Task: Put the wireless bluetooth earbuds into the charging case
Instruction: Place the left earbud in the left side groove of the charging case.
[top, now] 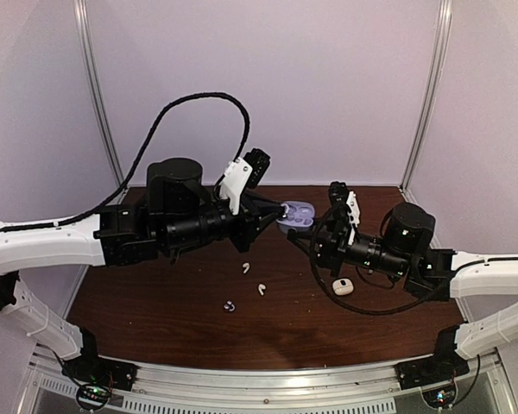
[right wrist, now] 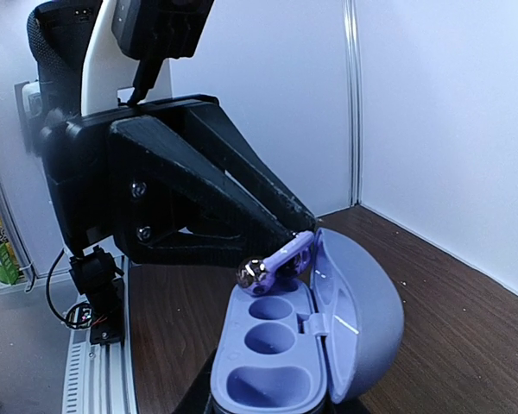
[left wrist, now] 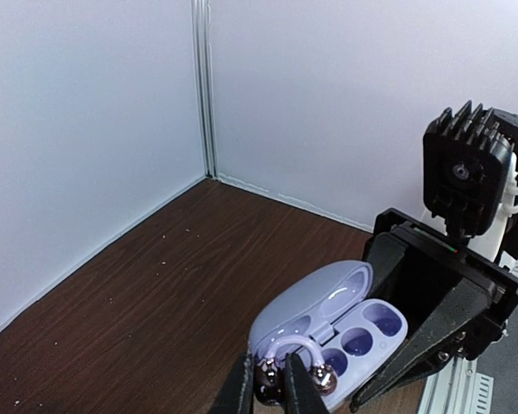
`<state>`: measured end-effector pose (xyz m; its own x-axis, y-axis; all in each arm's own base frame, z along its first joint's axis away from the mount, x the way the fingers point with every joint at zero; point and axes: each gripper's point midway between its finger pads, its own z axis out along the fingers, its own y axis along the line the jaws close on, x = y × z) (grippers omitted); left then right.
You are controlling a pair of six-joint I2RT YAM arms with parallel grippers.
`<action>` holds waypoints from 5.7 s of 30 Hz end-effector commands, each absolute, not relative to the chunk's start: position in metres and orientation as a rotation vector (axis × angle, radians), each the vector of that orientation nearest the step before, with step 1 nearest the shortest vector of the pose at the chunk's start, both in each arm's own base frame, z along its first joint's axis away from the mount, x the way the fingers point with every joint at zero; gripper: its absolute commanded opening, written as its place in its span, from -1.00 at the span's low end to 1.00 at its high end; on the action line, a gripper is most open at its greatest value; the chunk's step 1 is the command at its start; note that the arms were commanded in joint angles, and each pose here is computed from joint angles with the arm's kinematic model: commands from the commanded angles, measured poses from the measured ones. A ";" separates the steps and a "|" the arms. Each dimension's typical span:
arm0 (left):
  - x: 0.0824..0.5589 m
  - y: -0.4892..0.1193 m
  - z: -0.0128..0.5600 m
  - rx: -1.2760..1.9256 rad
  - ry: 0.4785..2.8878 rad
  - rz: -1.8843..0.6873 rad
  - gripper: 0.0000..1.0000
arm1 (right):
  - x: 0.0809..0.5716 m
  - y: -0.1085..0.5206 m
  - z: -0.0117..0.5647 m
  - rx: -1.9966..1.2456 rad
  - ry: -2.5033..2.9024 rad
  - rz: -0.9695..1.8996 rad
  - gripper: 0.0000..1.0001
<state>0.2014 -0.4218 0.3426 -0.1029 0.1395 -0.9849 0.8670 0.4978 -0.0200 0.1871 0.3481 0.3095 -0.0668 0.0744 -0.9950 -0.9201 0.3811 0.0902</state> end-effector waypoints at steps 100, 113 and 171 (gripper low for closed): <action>0.213 -0.440 0.354 0.764 1.732 -0.763 -0.96 | 0.202 0.336 0.321 -0.662 1.396 0.943 -1.00; 0.219 -0.441 0.349 0.729 1.792 -0.735 -0.47 | 0.199 0.335 0.319 -0.662 1.391 0.965 -1.00; 0.186 -0.416 0.399 0.816 1.610 -0.887 -0.13 | 0.187 0.327 0.313 -0.715 1.346 0.994 -1.00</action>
